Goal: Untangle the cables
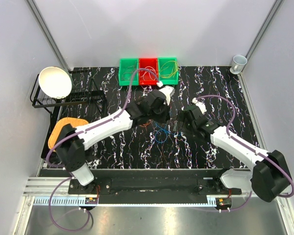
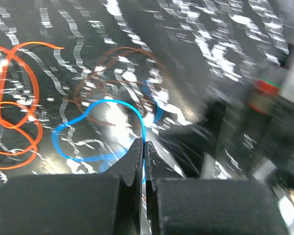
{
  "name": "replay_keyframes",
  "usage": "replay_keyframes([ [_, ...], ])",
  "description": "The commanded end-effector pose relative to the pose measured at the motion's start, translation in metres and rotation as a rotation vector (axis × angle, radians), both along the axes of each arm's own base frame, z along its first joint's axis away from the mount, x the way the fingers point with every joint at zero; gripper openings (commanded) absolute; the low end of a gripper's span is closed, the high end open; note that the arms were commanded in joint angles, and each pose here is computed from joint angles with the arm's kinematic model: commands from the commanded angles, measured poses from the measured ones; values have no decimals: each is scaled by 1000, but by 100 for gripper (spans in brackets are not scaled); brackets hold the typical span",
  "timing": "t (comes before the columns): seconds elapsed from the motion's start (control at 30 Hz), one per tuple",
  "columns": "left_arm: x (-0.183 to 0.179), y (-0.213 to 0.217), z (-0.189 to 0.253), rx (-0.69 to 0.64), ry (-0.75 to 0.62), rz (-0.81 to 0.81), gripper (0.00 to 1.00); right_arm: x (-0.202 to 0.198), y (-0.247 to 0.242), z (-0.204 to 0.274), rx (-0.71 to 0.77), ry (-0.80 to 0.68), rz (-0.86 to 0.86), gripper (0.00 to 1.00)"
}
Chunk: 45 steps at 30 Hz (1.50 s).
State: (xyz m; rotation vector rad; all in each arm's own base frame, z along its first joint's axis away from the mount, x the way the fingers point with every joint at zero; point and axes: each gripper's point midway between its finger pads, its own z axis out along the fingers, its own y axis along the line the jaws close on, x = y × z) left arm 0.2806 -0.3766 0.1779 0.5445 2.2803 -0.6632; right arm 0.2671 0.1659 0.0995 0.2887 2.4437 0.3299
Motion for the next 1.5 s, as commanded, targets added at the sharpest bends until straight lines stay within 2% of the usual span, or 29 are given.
replay_keyframes([
  [0.0, -29, -3, 52, -213, 40, -217, 0, 11, 7, 41, 73, -113, 9, 96],
  [0.03, -37, 0, 47, -263, 75, -246, 0, 10, 6, 43, 76, -120, 7, 96],
  [0.07, -36, -3, 76, -376, 6, -286, 0, 9, 4, 49, 86, -140, 5, 96],
  [0.13, -42, 8, 80, -459, 32, -329, 0, 6, 2, 54, 91, -160, 9, 96],
  [0.17, -43, 9, 101, -520, -27, -359, 0, 4, -1, 64, 103, -191, 5, 96],
  [0.23, -52, 14, 113, -578, -41, -417, 0, 0, -7, 69, 113, -221, -2, 96],
  [0.33, -65, 18, 154, -663, -153, -506, 0, -7, -13, 88, 156, -308, 1, 98],
  [0.57, -111, 29, 233, -846, -370, -765, 1, -30, 16, 139, 342, -488, 224, 98],
  [0.7, -125, 34, 235, -862, -391, -829, 2, -42, 21, 159, 399, -564, 297, 98],
  [0.93, -141, 39, 221, -848, -343, -910, 3, -70, 27, 203, 461, -746, 460, 97],
  [1.17, -151, 43, 222, -862, -330, -972, 3, -95, 39, 229, 490, -826, 646, 95],
  [1.47, -159, 44, 226, -943, -293, -1037, 3, -99, 47, 264, 504, -905, 721, 90],
])
